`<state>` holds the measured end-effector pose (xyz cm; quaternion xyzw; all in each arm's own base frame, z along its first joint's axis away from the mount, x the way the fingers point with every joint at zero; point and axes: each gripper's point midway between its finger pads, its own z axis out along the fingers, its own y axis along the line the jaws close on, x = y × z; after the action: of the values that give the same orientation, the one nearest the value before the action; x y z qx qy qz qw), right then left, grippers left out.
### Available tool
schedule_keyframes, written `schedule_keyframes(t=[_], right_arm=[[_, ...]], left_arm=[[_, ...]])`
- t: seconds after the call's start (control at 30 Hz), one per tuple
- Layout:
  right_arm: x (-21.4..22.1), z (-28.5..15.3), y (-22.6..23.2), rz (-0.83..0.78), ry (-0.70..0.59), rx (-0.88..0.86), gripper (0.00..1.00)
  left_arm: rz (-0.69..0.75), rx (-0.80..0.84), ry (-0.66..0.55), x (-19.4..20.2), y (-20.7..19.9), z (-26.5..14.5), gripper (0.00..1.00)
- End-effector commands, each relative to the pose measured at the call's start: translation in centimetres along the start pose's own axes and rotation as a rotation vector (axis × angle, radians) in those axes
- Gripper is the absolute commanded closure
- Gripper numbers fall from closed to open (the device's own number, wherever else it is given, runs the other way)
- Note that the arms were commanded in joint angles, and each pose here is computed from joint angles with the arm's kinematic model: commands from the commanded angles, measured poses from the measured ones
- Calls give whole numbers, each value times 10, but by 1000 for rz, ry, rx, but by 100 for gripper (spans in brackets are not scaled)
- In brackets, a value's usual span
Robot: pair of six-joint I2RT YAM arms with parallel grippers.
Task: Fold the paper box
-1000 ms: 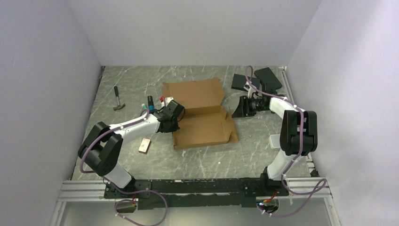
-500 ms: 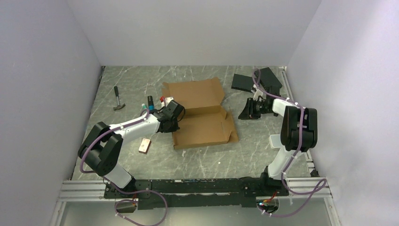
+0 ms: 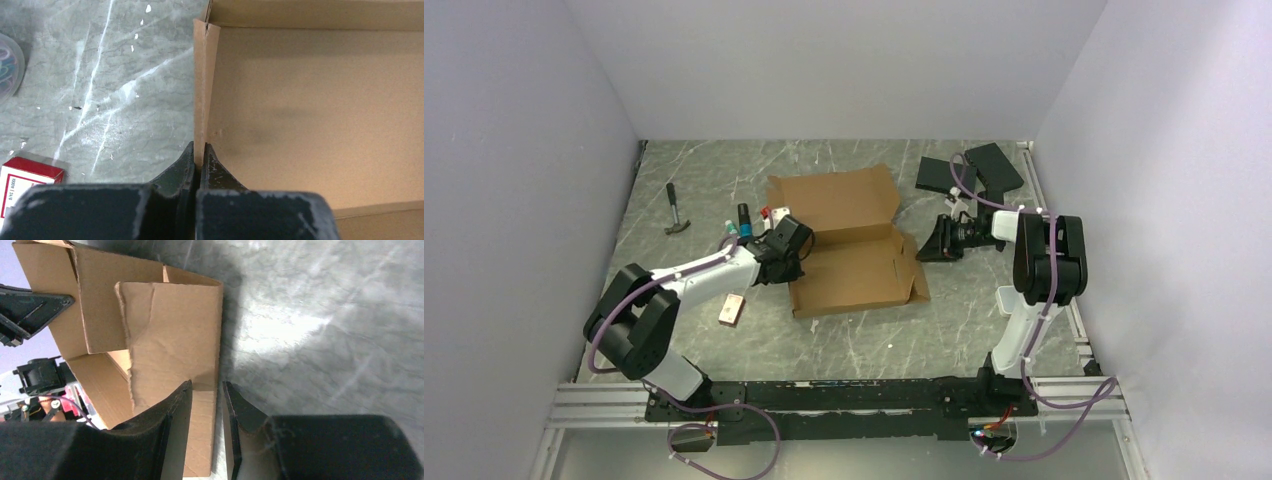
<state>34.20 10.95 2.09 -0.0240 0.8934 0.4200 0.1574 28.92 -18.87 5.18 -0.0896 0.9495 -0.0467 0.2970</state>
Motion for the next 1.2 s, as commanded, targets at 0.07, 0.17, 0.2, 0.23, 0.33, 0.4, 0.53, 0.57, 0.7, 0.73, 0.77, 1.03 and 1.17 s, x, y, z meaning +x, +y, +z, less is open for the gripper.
schedule_keyframes(t=[0.07, 0.17, 0.2, 0.23, 0.33, 0.4, 0.53, 0.57, 0.7, 0.73, 0.77, 1.03, 1.17], right_arm=[[11, 11, 5, 28, 41, -55, 68], [9, 10, 13, 21, 34, -96, 68], [8, 9, 15, 20, 33, -103, 67], [7, 8, 16, 18, 31, -106, 65], [-1, -1, 22, -10, 7, -114, 51], [-5, -8, 26, -38, -18, -95, 37], [-9, -13, 25, -66, -40, -44, 24], [-9, -13, 25, -62, -36, -43, 23], [-8, -12, 37, -143, -22, -41, 1], [-8, -11, 42, -168, -19, -29, 1], [-8, -9, 46, -197, -16, -17, 0], [-21, -18, 67, -341, -74, 57, 0], [-22, -18, 66, -371, -74, 102, 0]], left_arm=[[-67, 53, -87, -18, -10, -9, 100], [-70, 48, -90, -17, -9, -8, 100], [-70, 47, -91, -16, -7, -8, 100], [-72, 48, -95, -16, -7, -9, 100], [-82, 43, -110, -17, -3, -12, 100], [-91, 48, -122, -18, -1, -14, 100], [-106, 68, -131, -19, -3, -17, 100], [-110, 74, -131, -19, -4, -18, 100], [-124, 76, -130, -19, -3, -19, 100], [-127, 75, -130, -19, -3, -20, 100], [-132, 74, -129, -19, -3, -20, 100], [-151, 59, -121, -19, 0, -24, 100], [-158, 65, -120, -20, -2, -26, 100]])
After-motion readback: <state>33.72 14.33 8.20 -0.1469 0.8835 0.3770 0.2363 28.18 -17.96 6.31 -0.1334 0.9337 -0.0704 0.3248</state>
